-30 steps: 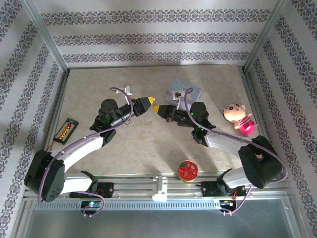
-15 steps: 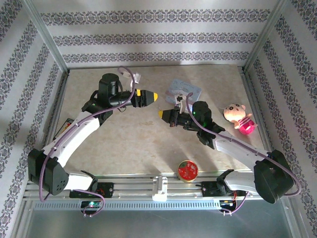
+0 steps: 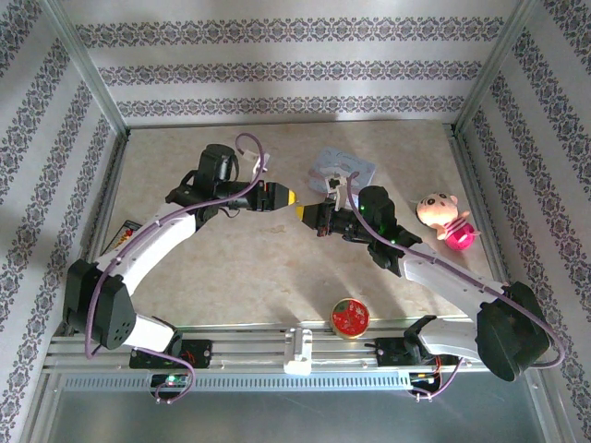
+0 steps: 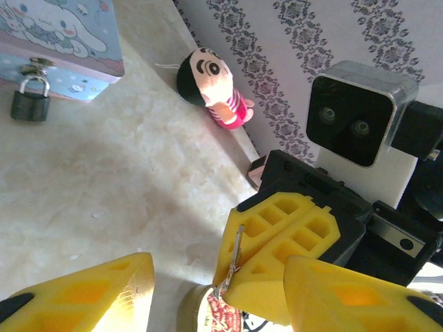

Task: Unlock a padlock with a key

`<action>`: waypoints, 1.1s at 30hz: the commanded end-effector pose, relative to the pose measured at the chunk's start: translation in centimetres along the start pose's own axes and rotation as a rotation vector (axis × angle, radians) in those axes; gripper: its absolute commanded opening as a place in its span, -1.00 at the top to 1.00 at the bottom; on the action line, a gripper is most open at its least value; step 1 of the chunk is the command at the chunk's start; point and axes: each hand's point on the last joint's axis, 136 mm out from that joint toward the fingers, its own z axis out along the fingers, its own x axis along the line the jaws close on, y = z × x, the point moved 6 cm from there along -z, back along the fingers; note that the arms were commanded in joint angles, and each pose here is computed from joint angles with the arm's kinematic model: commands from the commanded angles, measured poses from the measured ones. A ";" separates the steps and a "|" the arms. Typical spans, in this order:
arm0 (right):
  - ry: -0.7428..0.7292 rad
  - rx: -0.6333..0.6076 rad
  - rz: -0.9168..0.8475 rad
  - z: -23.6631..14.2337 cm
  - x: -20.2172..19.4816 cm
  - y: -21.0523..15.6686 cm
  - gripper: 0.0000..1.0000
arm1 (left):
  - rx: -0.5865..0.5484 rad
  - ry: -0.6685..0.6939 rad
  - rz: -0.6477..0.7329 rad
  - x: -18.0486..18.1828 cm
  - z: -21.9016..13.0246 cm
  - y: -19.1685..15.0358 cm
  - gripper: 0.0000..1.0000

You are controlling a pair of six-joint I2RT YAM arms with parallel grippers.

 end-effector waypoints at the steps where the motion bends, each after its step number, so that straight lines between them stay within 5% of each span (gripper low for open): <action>1: 0.032 -0.029 -0.049 -0.2 1.3 1.1 1.00 | -0.018 -0.070 -0.002 -0.6 0.0 0.6 -0.01; 24: 0.032 -0.020 -0.053 0.2 1.4 1.1 1.00 | -0.037 -0.080 -0.077 0.5 1.5 1.2 0.57; 33: 0.027 -0.025 -0.052 0.2 1.4 1.2 1.00 | -0.043 -0.069 -0.101 0.9 1.7 1.3 1.00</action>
